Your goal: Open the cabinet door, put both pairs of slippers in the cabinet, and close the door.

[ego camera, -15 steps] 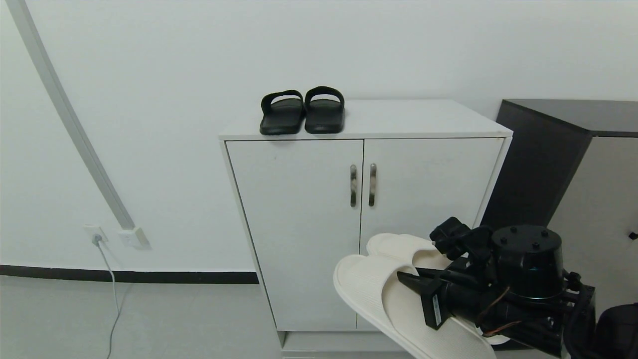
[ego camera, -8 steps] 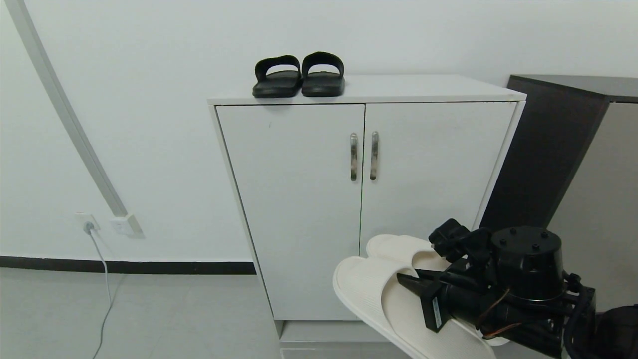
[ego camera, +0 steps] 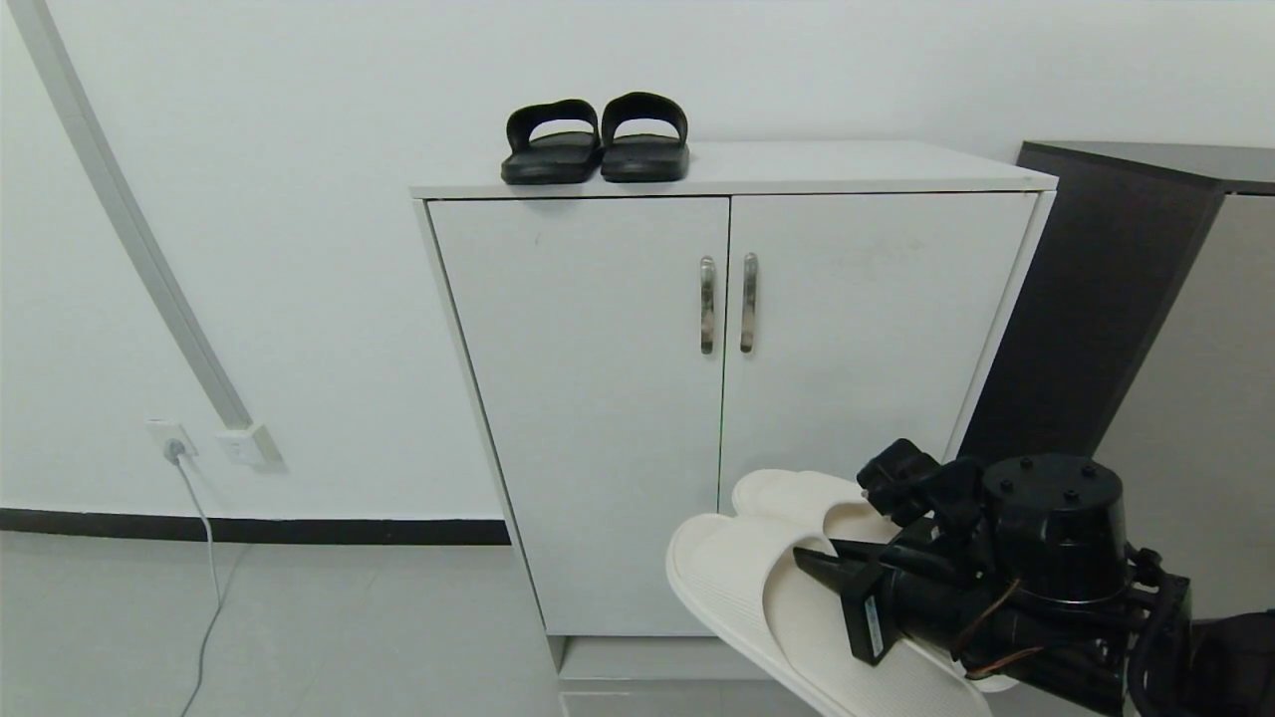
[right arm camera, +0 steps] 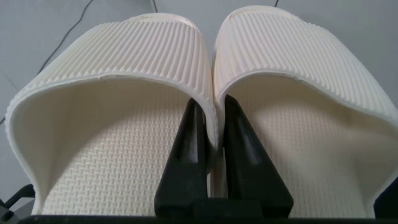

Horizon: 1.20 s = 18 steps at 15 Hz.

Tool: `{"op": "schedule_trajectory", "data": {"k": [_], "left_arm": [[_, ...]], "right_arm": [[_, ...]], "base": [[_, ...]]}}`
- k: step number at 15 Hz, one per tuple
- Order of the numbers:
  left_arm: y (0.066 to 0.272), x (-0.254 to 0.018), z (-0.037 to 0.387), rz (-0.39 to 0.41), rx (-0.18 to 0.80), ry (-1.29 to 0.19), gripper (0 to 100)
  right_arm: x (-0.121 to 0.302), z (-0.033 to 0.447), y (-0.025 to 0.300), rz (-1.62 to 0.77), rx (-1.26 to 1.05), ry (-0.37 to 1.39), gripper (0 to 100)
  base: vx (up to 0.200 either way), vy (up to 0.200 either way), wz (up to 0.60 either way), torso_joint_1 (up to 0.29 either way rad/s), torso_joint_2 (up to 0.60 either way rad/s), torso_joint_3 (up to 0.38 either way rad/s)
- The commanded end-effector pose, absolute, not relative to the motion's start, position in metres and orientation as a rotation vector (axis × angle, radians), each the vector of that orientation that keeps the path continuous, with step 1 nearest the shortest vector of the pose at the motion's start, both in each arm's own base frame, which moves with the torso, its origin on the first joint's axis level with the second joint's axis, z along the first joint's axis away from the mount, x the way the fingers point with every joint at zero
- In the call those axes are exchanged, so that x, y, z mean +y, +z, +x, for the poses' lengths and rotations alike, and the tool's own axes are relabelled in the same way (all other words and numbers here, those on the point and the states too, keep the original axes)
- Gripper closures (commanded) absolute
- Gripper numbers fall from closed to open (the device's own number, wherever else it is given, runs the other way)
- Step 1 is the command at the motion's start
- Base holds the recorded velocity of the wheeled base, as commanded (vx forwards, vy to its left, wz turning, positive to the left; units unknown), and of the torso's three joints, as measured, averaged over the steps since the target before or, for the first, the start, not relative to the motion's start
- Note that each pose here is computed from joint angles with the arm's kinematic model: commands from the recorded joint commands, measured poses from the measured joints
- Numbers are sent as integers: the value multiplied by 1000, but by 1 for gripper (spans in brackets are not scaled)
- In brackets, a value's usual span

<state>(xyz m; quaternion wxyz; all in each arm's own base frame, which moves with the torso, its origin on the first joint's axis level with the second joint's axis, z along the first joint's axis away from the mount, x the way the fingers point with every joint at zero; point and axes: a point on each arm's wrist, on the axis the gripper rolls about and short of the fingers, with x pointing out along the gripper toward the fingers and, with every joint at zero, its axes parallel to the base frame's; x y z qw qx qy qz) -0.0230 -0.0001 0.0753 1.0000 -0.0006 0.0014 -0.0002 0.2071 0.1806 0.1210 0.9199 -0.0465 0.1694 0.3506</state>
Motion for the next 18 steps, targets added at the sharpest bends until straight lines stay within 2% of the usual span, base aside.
{"op": "schedule_trajectory", "data": {"k": [1, 4, 5, 6, 7, 10, 14, 18], "left_arm": [[75, 0, -23, -2, 8, 0, 0], [80, 0, -18, -1, 71, 6, 0], [101, 0, -20, -17, 23, -3, 0], [119, 0, -17, -40, 32, -13, 0], [127, -1, -12, -47, 53, -25, 0], [153, -5, 18, -68, 192, -234, 0], [187, -8, 61, -89, 253, -370, 0], [191, -22, 108, -83, 281, -522, 0]], "right_arm": [[180, 206, 120, -97, 353, 725, 100], [181, 206, 120, -97, 346, 725, 100], [181, 206, 120, -96, 343, 725, 100], [180, 206, 120, -95, 342, 726, 100], [181, 206, 120, -94, 339, 726, 100], [180, 205, 118, -93, 337, 727, 100], [180, 205, 119, -89, 330, 726, 100], [180, 206, 120, -83, 314, 727, 100]], "base": [[0, 0, 0, 0, 0, 0], [0, 0, 0, -11, 58, 63], [0, 0, 0, -12, 85, 100], [0, 0, 0, 2, 61, 66], [0, 0, 0, 0, 0, 0], [0, 0, 0, 0, 0, 0], [0, 0, 0, 0, 0, 0], [0, 0, 0, 0, 0, 0]]}}
